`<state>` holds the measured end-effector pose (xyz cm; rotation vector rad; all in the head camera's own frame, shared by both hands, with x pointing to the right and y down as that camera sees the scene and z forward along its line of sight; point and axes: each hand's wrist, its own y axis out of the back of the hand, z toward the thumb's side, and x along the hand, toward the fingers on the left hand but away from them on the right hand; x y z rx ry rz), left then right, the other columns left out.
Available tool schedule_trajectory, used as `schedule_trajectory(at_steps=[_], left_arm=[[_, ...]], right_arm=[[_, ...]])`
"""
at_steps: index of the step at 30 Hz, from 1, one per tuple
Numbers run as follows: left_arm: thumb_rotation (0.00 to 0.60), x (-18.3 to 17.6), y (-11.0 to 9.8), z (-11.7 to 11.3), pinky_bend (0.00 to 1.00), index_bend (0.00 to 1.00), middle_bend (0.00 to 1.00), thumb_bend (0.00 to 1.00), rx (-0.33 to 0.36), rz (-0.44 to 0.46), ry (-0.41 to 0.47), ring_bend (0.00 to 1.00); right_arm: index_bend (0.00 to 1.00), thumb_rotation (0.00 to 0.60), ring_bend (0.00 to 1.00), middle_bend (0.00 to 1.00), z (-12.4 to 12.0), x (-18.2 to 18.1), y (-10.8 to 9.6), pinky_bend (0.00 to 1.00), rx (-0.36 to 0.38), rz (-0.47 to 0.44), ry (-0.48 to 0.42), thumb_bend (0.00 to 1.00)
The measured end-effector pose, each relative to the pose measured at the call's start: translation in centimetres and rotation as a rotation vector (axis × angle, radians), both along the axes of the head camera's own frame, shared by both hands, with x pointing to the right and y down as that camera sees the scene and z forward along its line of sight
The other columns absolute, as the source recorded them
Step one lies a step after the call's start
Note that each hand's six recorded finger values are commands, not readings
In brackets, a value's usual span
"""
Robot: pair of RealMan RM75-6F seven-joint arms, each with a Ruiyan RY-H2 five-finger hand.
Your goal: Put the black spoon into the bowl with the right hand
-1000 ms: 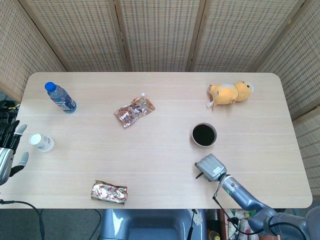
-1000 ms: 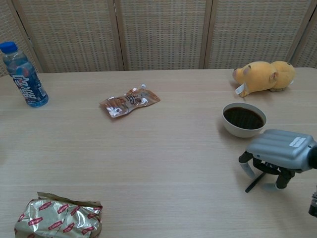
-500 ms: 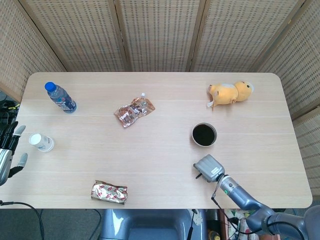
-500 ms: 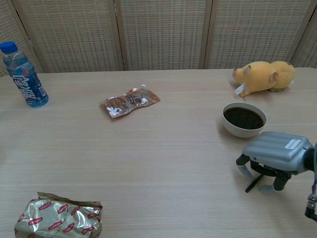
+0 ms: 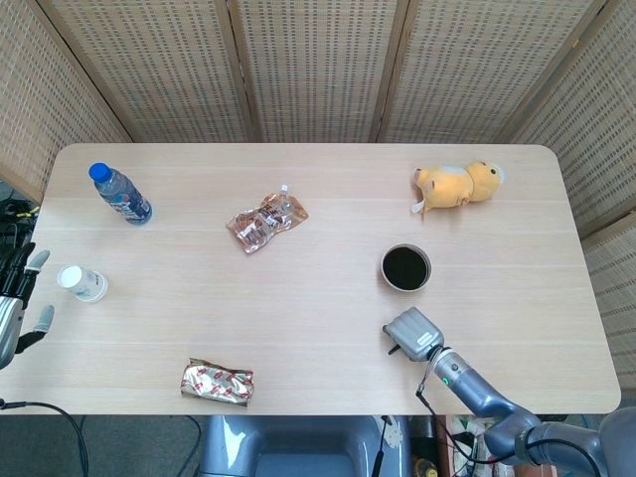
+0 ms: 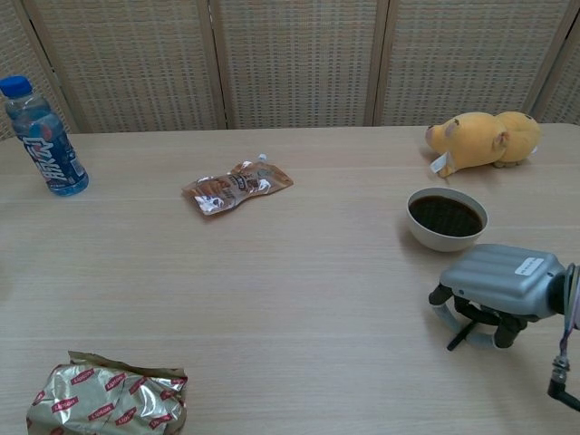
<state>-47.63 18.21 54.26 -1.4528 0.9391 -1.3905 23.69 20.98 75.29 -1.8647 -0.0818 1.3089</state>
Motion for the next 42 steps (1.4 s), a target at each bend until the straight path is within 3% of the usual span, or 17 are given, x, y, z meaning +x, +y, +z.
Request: schedule_trajectory(at_steps=[13, 24, 33, 42], left_arm=[[0.6, 0.1, -0.2, 0.2, 0.0, 0.0, 0.0, 0.44, -0.004, 0.007, 0.003, 0.0], [0.6, 0.1, 0.0, 0.1, 0.0, 0.0, 0.0, 0.44, -0.005, 0.004, 0.005, 0.0], [0.6, 0.2, -0.1, 0.0, 0.0, 0.0, 0.0, 0.44, 0.001, 0.008, 0.011, 0.0], [0.6, 0.4, -0.4, 0.0, 0.0, 0.0, 0.0, 0.44, 0.005, 0.016, 0.015, 0.0]], right_arm=[[0.6, 0.6, 0.94, 0.92, 0.6, 0.5, 0.2, 1.0, -0.011, 0.014, 0.023, 0.45], [0.67, 0.6, 0.95, 0.93, 0.7, 0.7, 0.2, 1.0, -0.031, 0.058, 0.003, 0.72], [0.68, 0.6, 0.95, 0.93, -0.8, 0.5, -0.7, 1.0, -0.071, 0.166, -0.087, 0.78], [0.69, 0.6, 0.96, 0.94, -3.9, -0.1, -3.0, 1.0, -0.14, 0.319, -0.231, 0.8]])
